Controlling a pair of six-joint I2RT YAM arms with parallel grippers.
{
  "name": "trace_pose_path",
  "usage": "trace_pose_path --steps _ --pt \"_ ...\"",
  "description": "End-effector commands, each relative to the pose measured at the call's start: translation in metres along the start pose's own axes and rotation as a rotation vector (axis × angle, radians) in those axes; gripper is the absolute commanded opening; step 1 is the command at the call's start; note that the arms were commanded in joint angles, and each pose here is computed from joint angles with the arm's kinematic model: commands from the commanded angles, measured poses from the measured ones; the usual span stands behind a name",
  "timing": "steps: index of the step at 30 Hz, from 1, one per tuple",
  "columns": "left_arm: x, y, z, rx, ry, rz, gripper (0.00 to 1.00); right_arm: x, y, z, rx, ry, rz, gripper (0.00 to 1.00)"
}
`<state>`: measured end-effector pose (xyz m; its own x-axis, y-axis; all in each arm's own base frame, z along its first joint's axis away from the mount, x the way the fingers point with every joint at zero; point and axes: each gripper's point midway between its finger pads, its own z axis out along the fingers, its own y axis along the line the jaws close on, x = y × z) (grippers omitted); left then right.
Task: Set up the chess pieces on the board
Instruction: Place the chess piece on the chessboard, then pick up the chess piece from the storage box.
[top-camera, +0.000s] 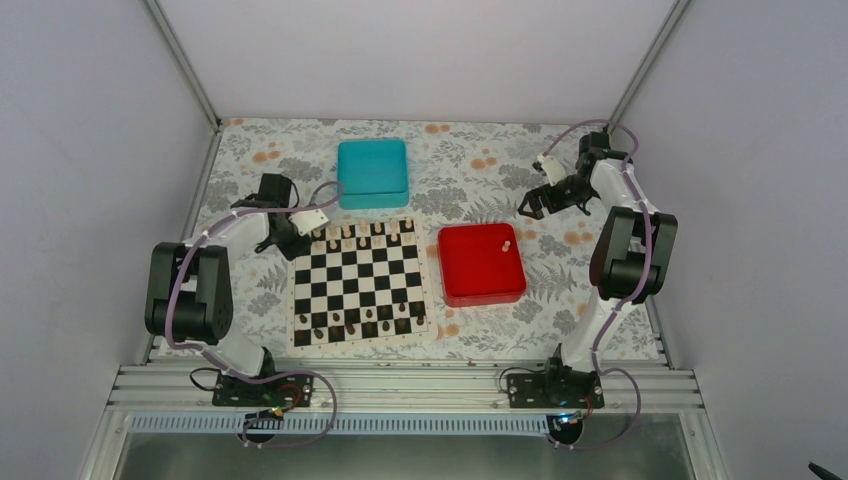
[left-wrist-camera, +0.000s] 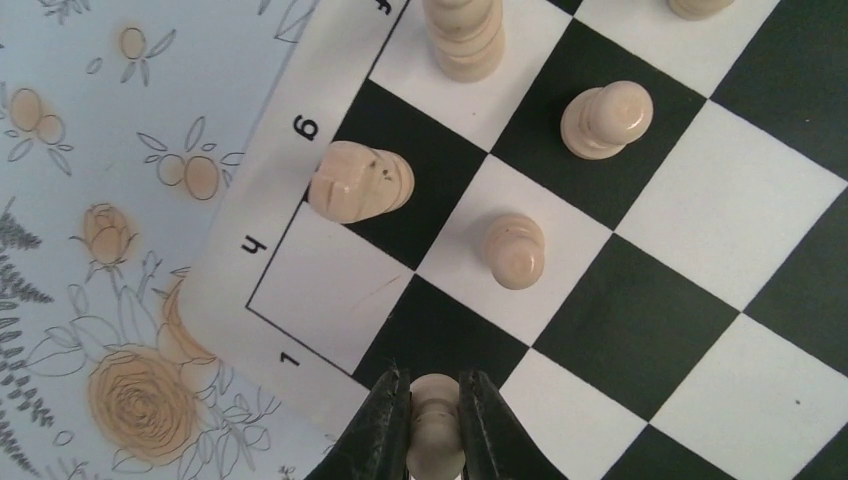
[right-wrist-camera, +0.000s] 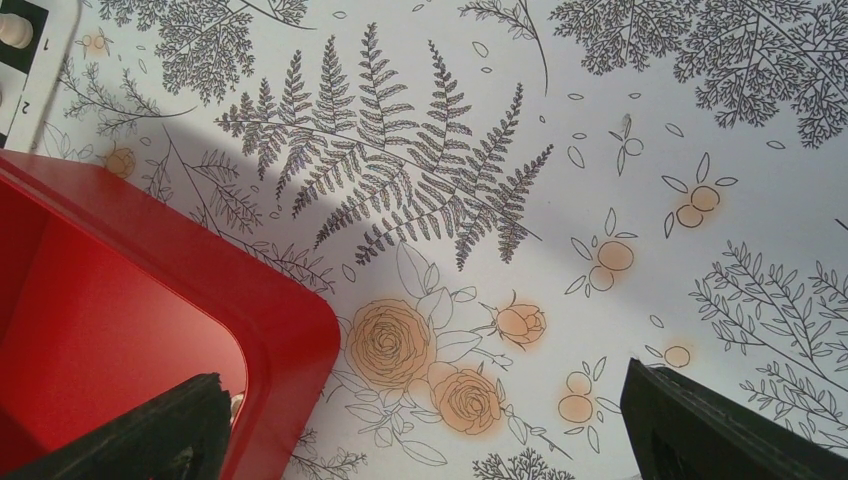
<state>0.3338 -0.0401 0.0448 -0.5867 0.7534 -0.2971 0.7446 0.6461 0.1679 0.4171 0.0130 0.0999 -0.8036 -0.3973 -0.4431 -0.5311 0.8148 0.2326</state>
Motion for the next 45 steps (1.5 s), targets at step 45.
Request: trace_pose_path --steps 45 --pt "-0.065 0.010 -0.123 -0.099 -0.116 0.115 0.44 0.007 0.001 0.003 -0.011 0.007 0.002 1.00"
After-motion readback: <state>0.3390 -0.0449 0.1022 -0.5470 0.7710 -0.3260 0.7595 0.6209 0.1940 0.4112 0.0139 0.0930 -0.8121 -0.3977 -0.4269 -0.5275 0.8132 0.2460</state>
